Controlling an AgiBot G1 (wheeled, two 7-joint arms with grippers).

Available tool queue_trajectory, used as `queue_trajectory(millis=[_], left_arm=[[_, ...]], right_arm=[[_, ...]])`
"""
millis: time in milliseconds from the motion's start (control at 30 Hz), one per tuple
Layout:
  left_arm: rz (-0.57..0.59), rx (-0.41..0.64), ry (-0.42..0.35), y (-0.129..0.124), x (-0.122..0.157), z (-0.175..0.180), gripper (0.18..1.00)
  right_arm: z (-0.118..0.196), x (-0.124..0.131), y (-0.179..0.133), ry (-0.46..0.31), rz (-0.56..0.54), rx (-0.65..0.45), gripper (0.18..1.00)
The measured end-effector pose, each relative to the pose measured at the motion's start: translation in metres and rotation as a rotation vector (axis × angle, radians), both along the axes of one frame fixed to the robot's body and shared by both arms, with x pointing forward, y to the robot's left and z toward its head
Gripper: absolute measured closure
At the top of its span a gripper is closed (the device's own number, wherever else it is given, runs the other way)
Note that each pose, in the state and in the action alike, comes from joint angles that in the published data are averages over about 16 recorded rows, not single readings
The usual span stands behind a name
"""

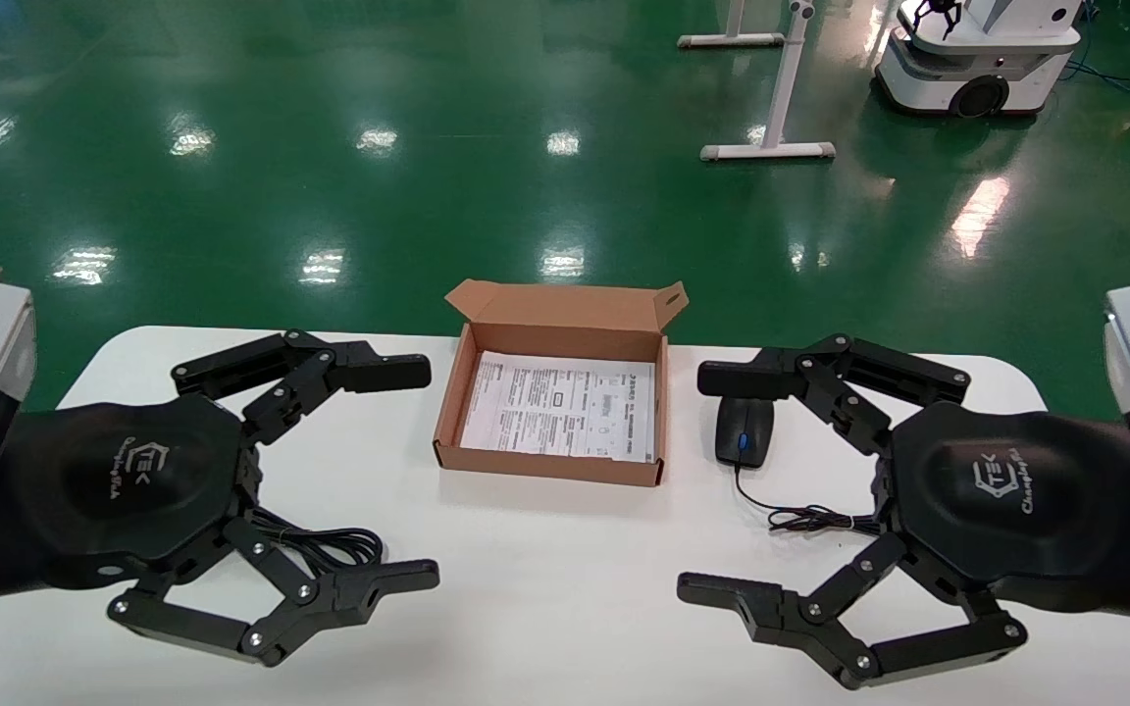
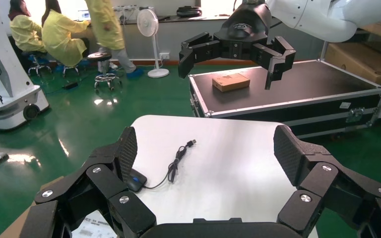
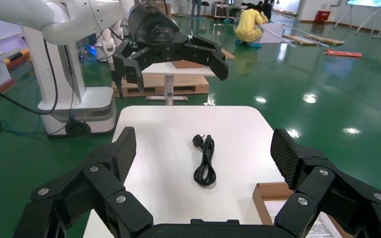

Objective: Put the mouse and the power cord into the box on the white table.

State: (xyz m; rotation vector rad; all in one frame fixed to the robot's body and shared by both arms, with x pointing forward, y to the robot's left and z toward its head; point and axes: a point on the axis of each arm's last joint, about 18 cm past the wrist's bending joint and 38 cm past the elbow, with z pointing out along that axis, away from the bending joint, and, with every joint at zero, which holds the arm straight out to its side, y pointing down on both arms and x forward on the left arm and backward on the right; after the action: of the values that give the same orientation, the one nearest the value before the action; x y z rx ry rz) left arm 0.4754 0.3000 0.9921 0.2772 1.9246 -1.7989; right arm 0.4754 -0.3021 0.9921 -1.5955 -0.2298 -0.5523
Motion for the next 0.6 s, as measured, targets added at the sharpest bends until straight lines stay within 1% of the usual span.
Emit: queue_trajectory(millis=[600], left_arm=[[0.0, 0.0, 0.0, 0.0, 0.0001, 0.0, 0.184]], right_arm=[[0.0, 0.0, 0.0, 0.0, 0.0, 0.0, 0.178]])
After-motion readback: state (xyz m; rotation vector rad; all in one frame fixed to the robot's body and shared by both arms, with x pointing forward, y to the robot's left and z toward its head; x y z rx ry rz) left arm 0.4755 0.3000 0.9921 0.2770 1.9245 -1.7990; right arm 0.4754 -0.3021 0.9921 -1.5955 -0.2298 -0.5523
